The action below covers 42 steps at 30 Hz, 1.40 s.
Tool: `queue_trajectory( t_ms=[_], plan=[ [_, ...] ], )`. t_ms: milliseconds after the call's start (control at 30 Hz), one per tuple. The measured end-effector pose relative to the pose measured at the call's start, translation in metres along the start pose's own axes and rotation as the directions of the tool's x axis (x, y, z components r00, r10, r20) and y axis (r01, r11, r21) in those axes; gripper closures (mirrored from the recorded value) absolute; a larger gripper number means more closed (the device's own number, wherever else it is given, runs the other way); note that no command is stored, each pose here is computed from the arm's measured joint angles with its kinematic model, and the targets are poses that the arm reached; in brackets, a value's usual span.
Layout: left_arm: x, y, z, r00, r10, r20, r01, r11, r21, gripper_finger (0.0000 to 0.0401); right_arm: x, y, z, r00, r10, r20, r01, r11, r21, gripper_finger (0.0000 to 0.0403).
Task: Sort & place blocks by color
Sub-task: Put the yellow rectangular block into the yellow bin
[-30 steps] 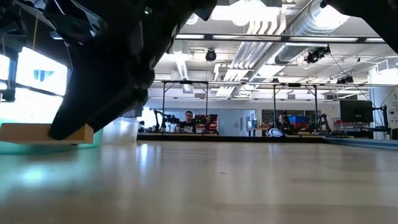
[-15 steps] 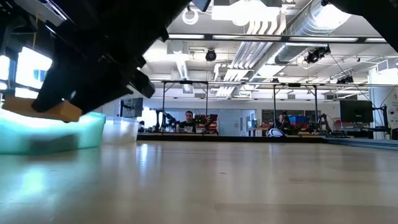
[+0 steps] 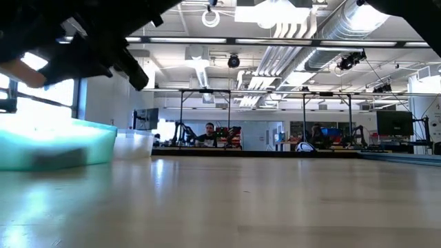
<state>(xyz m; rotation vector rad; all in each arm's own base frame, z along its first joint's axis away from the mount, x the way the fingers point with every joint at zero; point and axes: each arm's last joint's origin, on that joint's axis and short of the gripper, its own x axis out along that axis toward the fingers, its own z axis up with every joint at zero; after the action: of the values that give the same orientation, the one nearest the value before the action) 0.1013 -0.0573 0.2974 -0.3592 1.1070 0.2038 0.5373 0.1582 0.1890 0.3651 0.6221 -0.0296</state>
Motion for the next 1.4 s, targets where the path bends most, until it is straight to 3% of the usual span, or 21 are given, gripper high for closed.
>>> queue_trajectory(
  t_ms=[167, 400, 567, 867, 1033, 1400],
  plan=[
    [-0.009, 0.009, -0.003, 0.997, -0.022, 0.069, 0.023, 1.0, -0.015, 0.0229, -0.001, 0.006, 0.009, 0.994, 0.066, 0.087, -0.066, 0.998, -0.003, 0.0297],
    [-0.015, 0.015, -0.004, 0.992, -0.023, 0.125, 0.026, 0.999, -0.025, 0.0229, 0.004, 0.012, 0.013, 0.967, 0.212, 0.144, -0.188, 0.969, -0.161, 0.0294],
    [-0.015, 0.015, -0.004, 0.992, -0.025, 0.127, 0.029, 0.999, -0.026, 0.0229, 0.016, 0.005, 0.006, 0.968, 0.207, 0.145, -0.181, 0.968, -0.173, 0.0294],
    [-0.015, 0.015, -0.004, 0.991, -0.025, 0.128, 0.028, 0.999, -0.026, 0.0229, 0.017, -0.008, 0.019, 0.957, 0.221, 0.19, -0.191, 0.968, -0.165, 0.0294],
    [-0.015, 0.015, -0.004, 0.992, -0.028, 0.124, 0.032, 0.999, -0.026, 0.0229, 0.017, -0.008, 0.02, 0.946, 0.273, 0.175, -0.245, 0.955, -0.167, 0.0294],
    [-0.015, 0.015, -0.005, 0.992, -0.03, 0.121, 0.033, 0.999, -0.025, 0.0229, 0.017, -0.007, 0.018, 0.951, 0.255, 0.172, -0.227, 0.959, -0.17, 0.0294]
  ],
)
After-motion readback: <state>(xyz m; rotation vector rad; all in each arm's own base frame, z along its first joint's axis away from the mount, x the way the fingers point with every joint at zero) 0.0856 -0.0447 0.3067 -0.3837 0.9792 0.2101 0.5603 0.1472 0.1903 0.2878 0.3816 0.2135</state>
